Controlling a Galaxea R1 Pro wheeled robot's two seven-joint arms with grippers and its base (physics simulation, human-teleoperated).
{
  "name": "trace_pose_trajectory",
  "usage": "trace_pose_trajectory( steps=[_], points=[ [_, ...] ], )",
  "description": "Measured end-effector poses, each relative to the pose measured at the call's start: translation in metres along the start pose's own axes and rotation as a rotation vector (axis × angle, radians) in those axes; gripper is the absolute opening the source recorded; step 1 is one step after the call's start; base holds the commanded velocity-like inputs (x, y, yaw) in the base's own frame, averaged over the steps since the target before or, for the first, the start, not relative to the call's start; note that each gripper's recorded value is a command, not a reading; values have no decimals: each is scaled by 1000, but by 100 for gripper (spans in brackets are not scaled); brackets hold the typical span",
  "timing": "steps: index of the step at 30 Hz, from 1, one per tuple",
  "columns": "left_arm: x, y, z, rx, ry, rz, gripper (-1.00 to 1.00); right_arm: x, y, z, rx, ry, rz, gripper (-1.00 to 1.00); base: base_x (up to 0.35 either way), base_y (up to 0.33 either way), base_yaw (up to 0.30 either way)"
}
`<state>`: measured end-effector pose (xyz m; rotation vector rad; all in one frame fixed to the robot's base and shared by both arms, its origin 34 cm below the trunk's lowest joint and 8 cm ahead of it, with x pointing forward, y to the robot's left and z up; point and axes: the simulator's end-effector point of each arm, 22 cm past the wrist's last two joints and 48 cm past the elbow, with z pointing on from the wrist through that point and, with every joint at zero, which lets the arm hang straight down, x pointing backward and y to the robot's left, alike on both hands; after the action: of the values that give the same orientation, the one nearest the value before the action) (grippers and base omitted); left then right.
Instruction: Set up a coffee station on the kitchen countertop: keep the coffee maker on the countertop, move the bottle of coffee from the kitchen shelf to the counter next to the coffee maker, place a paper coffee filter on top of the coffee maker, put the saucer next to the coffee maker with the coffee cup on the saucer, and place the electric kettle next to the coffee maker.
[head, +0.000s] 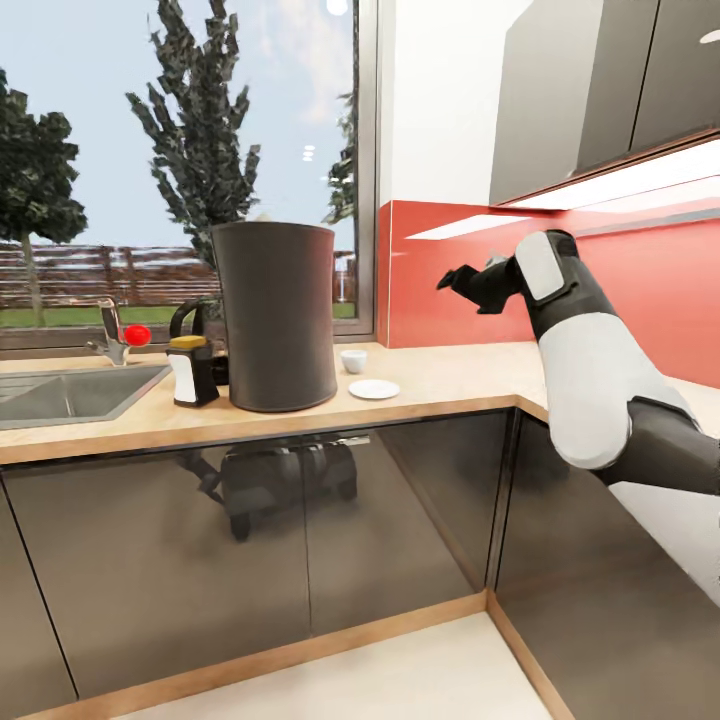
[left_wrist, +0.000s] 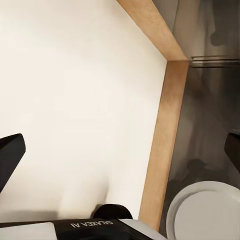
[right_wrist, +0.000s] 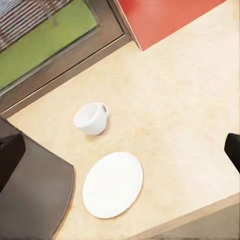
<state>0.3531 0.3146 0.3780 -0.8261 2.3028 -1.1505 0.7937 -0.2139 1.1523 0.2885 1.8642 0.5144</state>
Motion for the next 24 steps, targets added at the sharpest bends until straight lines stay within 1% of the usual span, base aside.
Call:
trace_pose_trajectory(
  steps=[4, 7, 9, 14, 24],
  points=[
    [0, 0, 0, 1, -1, 0, 100, 3, 17, -4, -1, 20, -27, 100, 0, 0, 125],
    [0, 0, 0, 0, -1, 0, 100, 5, 19, -4, 0, 27, -33, 100, 7, -11, 229],
    [0, 0, 0, 0, -1, 0, 100, 9, 20, -3, 2, 40, -33, 100, 81, -161, 146],
    [0, 0, 0, -1, -2, 0, 100, 13, 17, 0, 5, 51, -31, 100, 114, -236, 60],
    [0, 0, 0, -1, -2, 0, 100, 24, 12, 6, 8, 70, -26, 100, 133, -281, 9]
  ],
)
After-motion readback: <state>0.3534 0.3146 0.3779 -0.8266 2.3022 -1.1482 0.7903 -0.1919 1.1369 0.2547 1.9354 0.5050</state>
